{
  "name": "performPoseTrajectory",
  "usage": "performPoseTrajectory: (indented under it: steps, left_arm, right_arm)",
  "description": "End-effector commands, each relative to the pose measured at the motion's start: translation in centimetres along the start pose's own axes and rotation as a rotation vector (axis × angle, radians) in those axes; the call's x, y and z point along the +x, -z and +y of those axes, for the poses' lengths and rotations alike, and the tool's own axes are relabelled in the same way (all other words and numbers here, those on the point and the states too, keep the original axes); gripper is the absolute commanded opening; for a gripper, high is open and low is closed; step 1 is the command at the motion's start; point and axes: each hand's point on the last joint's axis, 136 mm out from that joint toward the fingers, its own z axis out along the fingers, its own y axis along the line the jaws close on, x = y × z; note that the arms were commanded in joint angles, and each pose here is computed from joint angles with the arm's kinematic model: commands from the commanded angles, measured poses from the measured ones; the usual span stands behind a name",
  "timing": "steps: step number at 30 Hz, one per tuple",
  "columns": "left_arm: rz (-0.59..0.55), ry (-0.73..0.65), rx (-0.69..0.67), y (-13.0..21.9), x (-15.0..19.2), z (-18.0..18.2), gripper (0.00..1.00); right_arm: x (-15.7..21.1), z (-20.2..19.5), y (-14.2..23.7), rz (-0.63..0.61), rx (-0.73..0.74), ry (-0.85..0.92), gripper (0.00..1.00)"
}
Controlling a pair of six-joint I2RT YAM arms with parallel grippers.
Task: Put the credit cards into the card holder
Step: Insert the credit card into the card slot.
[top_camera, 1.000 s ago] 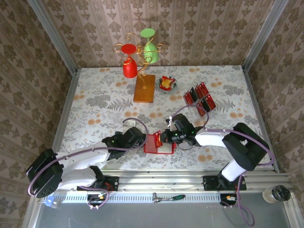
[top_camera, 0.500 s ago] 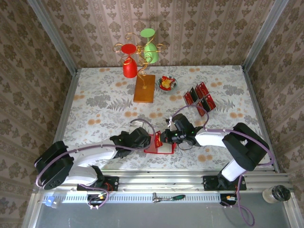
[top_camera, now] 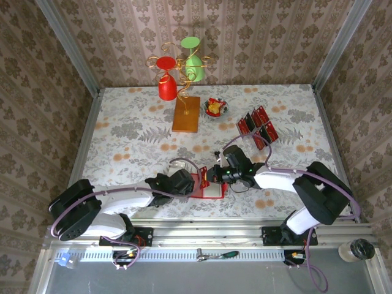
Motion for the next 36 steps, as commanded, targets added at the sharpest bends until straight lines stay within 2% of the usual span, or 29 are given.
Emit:
performPoseTrajectory:
  steps: [1,8,14,23,36]
  left_arm:
    - [0.013,0.008,-0.035,-0.1,0.9,0.7,1.00]
    - [0.018,0.013,-0.061,-0.2,1.4,1.2,1.00]
    - [0.031,0.015,-0.080,-0.3,1.8,1.5,1.00]
    - [0.036,0.008,-0.097,-0.4,2.1,1.5,1.00]
    - [0.044,0.013,-0.110,-0.4,2.6,1.8,1.00]
  right_arm:
    - [-0.4,0.2,1.0,-0.027,0.007,-0.005,0.00]
    - [-0.9,-1.0,1.8,-0.113,0.051,-0.038,0.00]
    - [-0.3,-1.5,1.9,-0.162,0.000,-0.051,0.00]
    - [-0.2,-1.6,1.2,-0.196,-0.070,-0.058,0.00]
    - [-0.5,-2.3,0.2,-0.222,-0.073,-0.071,0.00]
